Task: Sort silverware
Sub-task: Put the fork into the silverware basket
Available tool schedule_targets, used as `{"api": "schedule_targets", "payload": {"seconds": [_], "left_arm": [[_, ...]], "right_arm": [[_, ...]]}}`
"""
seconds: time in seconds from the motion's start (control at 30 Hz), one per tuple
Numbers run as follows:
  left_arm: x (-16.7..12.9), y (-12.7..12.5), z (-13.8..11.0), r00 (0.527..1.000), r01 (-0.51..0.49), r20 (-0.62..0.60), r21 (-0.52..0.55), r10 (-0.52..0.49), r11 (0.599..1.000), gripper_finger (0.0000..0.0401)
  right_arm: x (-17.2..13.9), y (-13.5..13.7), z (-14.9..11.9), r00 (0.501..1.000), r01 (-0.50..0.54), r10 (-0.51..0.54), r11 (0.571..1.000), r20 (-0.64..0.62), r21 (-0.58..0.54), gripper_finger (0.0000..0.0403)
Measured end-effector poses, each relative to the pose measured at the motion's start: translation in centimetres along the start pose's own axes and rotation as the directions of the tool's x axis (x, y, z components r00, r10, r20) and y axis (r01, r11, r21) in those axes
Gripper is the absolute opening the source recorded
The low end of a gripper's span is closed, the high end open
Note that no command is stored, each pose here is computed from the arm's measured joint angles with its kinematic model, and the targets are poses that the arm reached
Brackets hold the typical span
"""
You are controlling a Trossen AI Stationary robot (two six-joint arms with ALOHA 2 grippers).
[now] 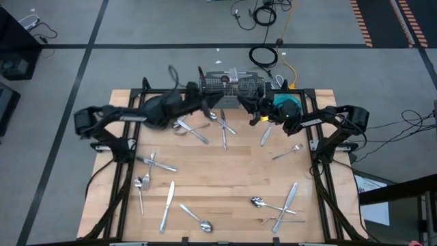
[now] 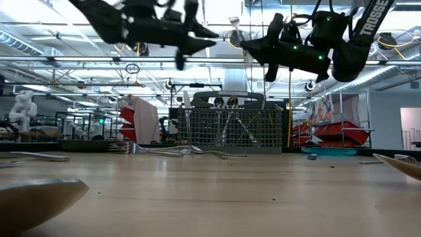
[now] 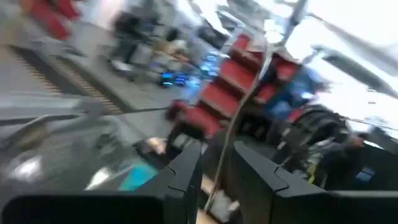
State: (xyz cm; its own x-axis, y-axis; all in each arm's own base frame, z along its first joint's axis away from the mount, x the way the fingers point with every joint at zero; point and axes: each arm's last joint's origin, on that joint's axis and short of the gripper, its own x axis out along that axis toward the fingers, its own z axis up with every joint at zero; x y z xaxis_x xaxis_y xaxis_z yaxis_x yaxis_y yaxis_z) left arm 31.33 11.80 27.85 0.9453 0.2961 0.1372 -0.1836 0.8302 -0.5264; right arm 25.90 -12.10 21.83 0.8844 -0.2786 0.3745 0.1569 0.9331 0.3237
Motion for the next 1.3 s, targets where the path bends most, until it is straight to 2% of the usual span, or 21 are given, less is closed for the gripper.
{"api": "schedule_targets", "payload": {"seconds": [0.1,0.2,0.3,0.57,1.07,1.17,1.3], "left_arm": [[2.3,0.7,0.7,0.992,0.116,-0.042,0.010,-0.115,0.993,0.0093],[4.4,1.6,0.4,0.978,0.177,-0.113,0.003,-0.176,0.984,0.0093],[5.4,1.9,0.9,0.967,0.224,-0.124,0.005,-0.221,0.975,0.0093],[5.5,3.4,1.5,0.972,0.206,-0.121,0.033,-0.200,0.978,0.0093],[5.4,3.6,1.6,0.974,0.198,-0.121,0.056,-0.190,0.979,0.0093],[5.3,3.9,1.6,0.967,0.214,-0.151,0.047,-0.205,0.976,0.0093],[5.2,4.8,1.9,0.974,0.171,-0.149,0.002,-0.169,0.985,0.0093]], "right_arm": [[0.0,-0.1,-0.2,1.000,0.010,-0.010,1.000,-0.025,-0.003,0.0000],[0.0,-0.1,-0.2,1.000,0.013,-0.013,1.000,-0.022,-0.005,0.0000],[0.0,-0.3,0.0,1.000,0.022,-0.022,1.000,-0.005,-0.018,0.0000],[-0.1,-0.7,-0.1,0.999,0.048,-0.048,0.999,-0.019,-0.014,0.0000],[-0.1,-0.7,-0.2,0.998,0.044,-0.043,0.999,-0.038,0.015,0.0000],[-0.1,-0.6,0.1,1.000,0.022,-0.022,1.000,-0.004,0.010,0.0000],[0.0,-0.1,0.7,0.999,-0.022,0.022,1.000,0.047,-0.001,0.0000]]}}
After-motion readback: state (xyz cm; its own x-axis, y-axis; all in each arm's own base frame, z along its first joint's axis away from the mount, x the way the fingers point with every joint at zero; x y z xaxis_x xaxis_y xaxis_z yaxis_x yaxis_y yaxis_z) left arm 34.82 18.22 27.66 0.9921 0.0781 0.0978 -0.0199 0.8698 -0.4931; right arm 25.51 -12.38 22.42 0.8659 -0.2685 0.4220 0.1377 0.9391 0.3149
